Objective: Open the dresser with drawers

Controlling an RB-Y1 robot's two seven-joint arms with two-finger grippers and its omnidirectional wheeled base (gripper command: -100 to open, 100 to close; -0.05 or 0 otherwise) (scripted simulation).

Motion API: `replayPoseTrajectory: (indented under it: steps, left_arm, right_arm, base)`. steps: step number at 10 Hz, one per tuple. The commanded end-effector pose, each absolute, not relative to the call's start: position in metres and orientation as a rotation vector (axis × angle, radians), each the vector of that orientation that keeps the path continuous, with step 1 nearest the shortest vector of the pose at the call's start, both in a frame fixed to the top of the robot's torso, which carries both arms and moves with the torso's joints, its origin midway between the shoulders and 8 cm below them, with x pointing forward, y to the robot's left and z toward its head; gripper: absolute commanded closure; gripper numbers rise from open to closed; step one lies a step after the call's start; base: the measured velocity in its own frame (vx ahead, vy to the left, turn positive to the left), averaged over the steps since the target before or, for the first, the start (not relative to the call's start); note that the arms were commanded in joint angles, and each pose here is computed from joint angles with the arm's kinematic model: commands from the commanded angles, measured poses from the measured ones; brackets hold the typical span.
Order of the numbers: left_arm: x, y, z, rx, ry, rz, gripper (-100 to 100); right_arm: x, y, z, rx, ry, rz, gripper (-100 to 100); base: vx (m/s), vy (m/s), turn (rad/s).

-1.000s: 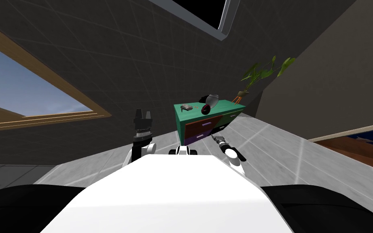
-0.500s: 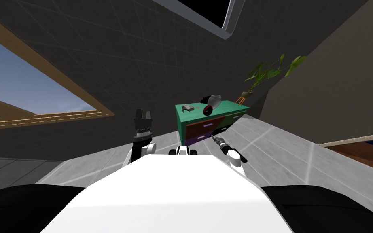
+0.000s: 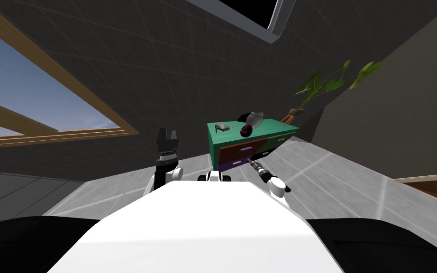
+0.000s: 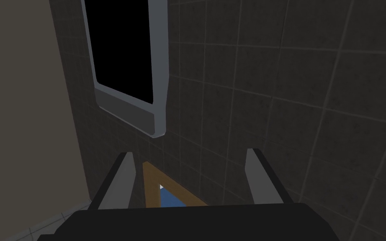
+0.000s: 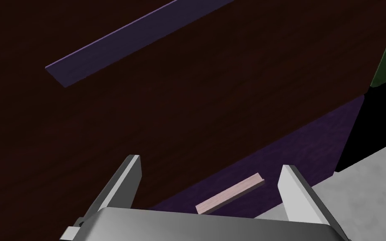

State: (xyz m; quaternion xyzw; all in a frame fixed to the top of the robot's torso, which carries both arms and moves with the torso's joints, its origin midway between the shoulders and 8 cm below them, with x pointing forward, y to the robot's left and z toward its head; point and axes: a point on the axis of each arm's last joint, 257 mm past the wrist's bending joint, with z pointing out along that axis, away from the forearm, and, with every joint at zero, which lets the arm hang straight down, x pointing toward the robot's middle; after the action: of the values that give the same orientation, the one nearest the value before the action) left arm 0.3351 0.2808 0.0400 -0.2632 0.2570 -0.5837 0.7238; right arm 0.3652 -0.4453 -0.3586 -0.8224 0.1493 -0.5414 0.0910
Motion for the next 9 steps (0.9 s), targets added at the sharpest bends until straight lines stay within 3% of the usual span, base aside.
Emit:
replayPoseTrajectory:
  steps: [1, 9]
  left_arm:
    - [0.335, 0.281, 0.040, -0.581, 0.567, -1.288, 0]
    - [0.335, 0.281, 0.040, -0.581, 0.567, -1.288, 0]
  right_arm:
    - [0.362, -0.442, -0.360, -2.320, 0.562, -1.540, -100]
    - [0.361, -0.432, -0.345, -1.957, 0.791, -1.407, -100]
  base:
    - [0.021, -0.018, 0.107]
    - [0.014, -0.031, 0.086]
